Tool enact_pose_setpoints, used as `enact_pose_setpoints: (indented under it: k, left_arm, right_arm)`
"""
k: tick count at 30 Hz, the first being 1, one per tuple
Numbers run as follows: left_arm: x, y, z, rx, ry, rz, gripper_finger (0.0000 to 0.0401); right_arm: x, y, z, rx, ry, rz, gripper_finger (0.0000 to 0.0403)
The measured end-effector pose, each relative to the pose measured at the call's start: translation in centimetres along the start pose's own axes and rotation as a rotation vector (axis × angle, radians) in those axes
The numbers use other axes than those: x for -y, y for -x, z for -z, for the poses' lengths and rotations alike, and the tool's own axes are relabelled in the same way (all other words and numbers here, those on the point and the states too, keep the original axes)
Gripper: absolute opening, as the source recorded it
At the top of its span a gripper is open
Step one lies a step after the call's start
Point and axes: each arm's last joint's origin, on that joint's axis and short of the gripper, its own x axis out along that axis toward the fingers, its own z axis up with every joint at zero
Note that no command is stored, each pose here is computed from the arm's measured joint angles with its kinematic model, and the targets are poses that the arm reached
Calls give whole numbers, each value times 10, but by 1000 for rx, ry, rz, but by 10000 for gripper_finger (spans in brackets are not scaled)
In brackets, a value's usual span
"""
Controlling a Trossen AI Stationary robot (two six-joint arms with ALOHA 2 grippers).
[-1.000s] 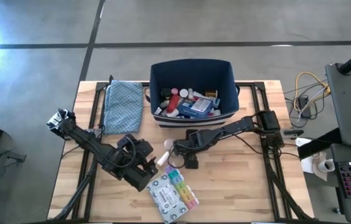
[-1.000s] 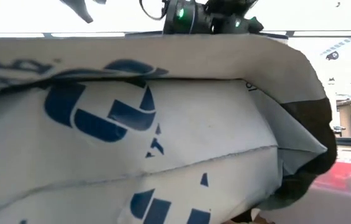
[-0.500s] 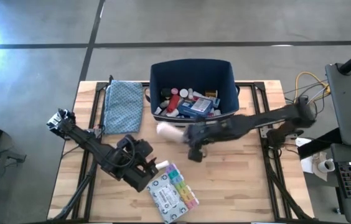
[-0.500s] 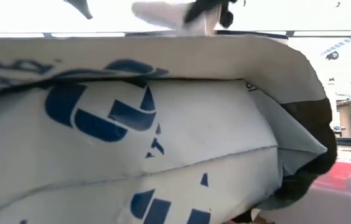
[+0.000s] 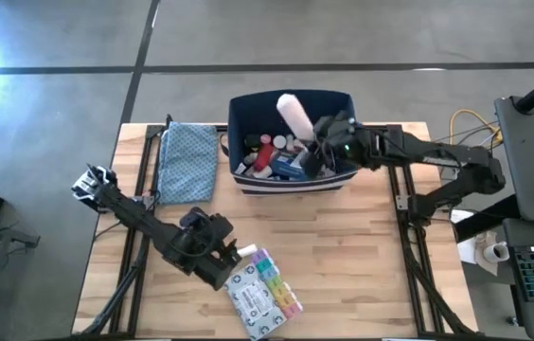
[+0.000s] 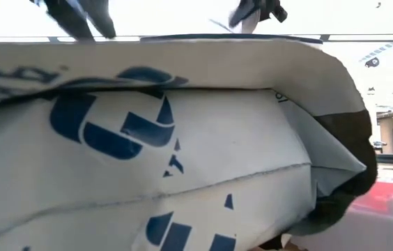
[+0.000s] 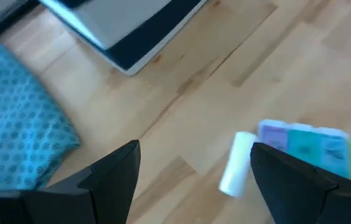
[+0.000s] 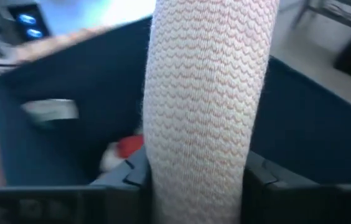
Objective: Pick & place medical supplies in basket/bin
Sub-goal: Put the brown bandage into the blue bin, then put the white bandage into the blue bin
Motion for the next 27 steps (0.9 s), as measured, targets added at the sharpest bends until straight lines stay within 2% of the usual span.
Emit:
enact_pose_setpoints:
  k: [3, 7, 9, 13, 19, 27]
  left_arm:
    - [2, -21, 6, -58, 47, 36, 281]
    - [11, -38, 14, -140, 46, 167, 281]
    - [12, -43, 18, -139, 49, 185, 281]
    - [9, -48, 23, -146, 25, 167, 281]
    - [7, -50, 26, -142, -86, 164, 281]
    - [5, -60, 35, -124, -287, 179, 281]
  right_arm:
    - [13, -9, 0, -23, -5, 64, 175]
    - [19, -6, -1, -11, 3, 133, 242]
    - [17, -4, -1, -19, 34, 103, 272]
    - [9, 3, 1, -43, 95, -41, 314]
    - [-8, 21, 9, -73, 151, -147, 337]
    - [-24, 65, 14, -20, 136, -278, 329]
